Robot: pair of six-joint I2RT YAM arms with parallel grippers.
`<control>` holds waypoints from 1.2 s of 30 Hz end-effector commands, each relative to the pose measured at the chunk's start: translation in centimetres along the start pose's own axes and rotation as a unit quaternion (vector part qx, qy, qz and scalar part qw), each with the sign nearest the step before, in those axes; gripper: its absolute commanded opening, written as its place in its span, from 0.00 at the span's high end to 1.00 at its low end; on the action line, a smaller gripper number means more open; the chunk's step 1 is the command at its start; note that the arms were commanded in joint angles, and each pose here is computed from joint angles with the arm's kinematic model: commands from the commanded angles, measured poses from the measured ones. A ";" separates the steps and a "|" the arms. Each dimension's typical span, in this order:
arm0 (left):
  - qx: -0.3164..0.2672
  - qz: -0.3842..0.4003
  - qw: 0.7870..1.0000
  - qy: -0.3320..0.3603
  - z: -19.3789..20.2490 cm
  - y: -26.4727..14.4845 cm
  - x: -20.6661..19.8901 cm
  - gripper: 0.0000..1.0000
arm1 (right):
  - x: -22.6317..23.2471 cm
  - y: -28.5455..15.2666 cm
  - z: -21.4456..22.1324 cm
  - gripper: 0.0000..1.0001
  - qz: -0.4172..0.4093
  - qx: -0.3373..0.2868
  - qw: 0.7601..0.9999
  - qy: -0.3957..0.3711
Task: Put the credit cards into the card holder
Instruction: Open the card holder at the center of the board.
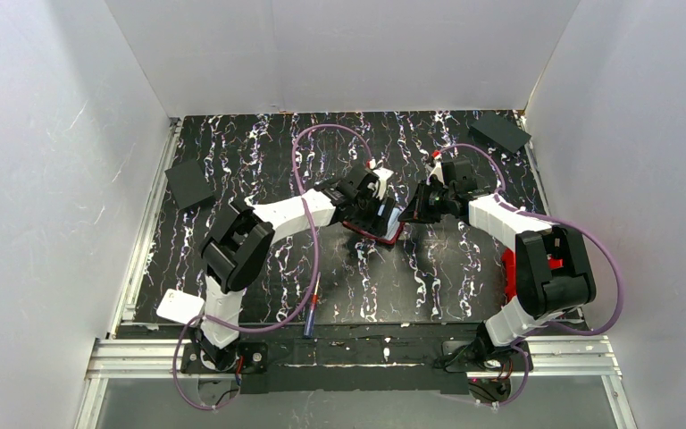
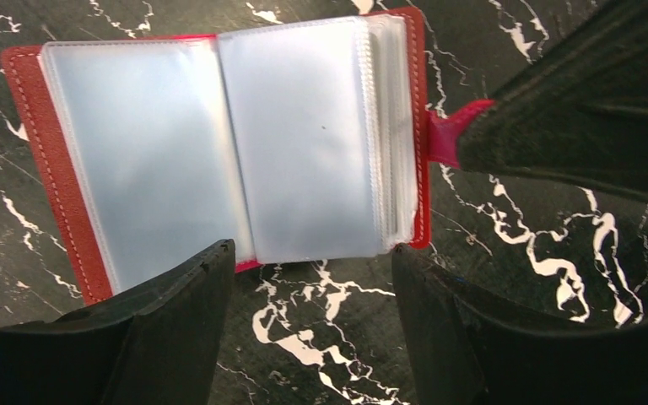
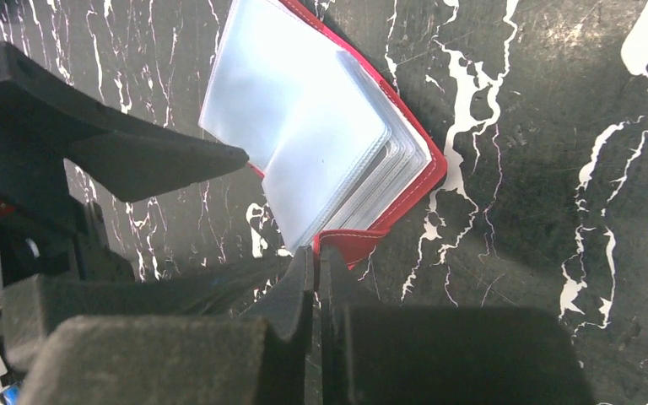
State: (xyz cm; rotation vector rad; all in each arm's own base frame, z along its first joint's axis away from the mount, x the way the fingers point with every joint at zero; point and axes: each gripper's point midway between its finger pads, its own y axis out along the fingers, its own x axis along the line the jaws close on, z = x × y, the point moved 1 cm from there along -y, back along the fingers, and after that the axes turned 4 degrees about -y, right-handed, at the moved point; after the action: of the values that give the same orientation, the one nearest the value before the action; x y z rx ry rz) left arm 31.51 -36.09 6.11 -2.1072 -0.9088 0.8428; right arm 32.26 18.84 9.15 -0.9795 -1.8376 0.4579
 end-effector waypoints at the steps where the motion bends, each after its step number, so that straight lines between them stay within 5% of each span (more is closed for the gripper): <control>1: -0.005 -0.020 1.000 0.003 -0.9 -0.1 0.7 0.35 | 1.3 -0.6 -1.8 0.99 -0.025 -0.027 0.999 -0.024; 20: 0.014 -0.013 1.000 -0.015 -0.5 1.4 0.5 0.34 | 1.6 -0.8 -1.5 0.99 -0.037 -0.027 0.999 -0.027; 31: 0.011 -0.016 0.999 -0.029 -0.5 1.2 1.3 0.73 | 0.9 -0.5 -0.9 0.99 -0.028 -0.018 0.999 -0.031; 36: 0.004 -0.013 0.999 -0.040 -0.8 0.7 1.4 0.81 | -0.2 -0.2 -0.5 0.99 -0.004 -0.009 0.999 -0.043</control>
State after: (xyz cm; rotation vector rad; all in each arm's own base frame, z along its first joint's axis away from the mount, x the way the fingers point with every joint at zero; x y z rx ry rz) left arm 32.49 -36.86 4.97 -2.0785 -0.9214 0.9191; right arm 32.07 18.90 9.06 -0.9567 -1.8757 0.4745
